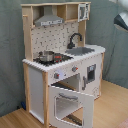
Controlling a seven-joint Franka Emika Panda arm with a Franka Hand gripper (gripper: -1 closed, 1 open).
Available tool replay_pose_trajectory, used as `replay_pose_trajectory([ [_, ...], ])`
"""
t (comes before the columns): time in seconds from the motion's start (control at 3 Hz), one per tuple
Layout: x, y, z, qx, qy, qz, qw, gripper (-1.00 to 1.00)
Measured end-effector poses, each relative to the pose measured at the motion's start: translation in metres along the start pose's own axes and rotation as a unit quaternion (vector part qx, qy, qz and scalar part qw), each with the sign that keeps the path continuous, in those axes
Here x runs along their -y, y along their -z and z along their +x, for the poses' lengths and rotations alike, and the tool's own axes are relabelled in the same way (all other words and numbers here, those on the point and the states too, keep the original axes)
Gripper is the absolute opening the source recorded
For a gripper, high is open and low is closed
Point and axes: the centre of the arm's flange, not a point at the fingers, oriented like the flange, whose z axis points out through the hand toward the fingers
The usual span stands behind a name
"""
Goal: Play with the kitchen
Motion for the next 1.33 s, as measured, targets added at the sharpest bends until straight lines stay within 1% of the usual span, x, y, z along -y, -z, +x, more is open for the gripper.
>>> replay_pose_trajectory([
  [0.33,-0.008,0.002,0.015,0.017,-0.019,-0.008,0.9996,1.0],
  [0.67,-0.014,0.004,0.029,0.038,-0.045,-0.018,0.9981,1.0],
  [1.0,-0.02,0.006,0.04,0.062,-0.074,-0.032,0.9948,1.0],
  [1.33,-0.024,0.01,0.047,0.079,-0.096,-0.043,0.9913,1.0],
])
